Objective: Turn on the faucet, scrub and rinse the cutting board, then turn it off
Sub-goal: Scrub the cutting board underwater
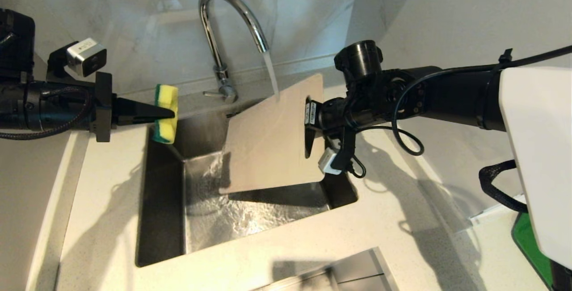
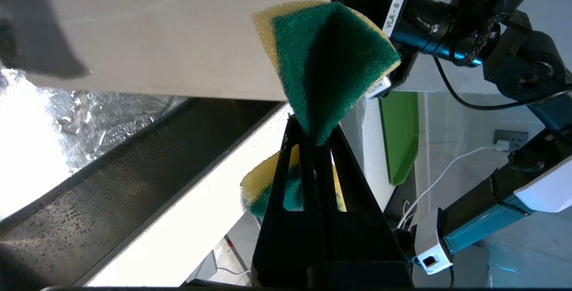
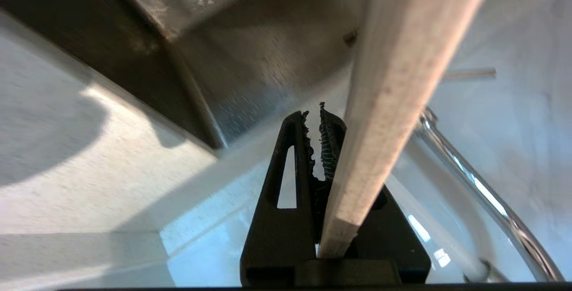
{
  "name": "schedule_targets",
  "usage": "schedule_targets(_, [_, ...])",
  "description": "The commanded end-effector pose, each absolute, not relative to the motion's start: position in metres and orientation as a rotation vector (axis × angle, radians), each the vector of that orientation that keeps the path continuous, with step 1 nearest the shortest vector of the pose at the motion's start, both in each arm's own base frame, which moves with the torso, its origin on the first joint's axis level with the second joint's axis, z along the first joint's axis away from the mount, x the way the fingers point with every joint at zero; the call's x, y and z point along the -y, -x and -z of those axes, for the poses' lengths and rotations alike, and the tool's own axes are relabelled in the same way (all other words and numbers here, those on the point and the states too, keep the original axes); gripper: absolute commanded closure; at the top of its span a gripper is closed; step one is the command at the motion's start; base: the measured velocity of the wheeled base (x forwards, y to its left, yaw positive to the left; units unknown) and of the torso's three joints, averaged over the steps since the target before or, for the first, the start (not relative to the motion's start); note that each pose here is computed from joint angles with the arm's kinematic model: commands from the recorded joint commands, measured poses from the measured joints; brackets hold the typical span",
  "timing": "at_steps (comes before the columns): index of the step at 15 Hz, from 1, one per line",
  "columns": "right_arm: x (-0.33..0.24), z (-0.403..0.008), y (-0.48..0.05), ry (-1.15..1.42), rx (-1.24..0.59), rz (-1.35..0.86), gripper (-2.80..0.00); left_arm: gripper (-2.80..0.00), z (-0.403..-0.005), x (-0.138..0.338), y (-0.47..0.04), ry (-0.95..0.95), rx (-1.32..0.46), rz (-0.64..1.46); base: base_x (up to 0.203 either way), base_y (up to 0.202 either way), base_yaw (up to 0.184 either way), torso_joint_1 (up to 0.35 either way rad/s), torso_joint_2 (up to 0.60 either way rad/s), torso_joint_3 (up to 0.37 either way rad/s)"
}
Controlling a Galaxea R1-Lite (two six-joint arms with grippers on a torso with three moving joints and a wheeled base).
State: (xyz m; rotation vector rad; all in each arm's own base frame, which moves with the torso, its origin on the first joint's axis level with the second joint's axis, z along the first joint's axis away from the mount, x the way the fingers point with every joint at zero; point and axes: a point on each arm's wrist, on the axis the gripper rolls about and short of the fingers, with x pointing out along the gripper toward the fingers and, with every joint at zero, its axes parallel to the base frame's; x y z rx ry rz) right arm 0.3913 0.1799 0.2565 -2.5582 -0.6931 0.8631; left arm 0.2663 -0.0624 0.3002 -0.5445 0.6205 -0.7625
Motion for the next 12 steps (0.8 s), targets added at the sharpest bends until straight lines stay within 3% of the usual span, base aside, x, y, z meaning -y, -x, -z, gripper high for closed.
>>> schedule_targets(1, [-0.179,-0.255,-0.393,2.566,0.696,-0.866,0.00,0.00,-0.299,0.063,-0.267,0.549,-0.627,0.764,0.000,0.000,0.000,0.000,0.00,0.000])
schedule_targets(12, [-0.202,-0.260,-0.375,2.526,0.771,-0.890,0.00,0.00,-0.293,0.064,-0.274,0.553,-0.648,0.756,0.000,0.000,0.000,0.000,0.00,0.000])
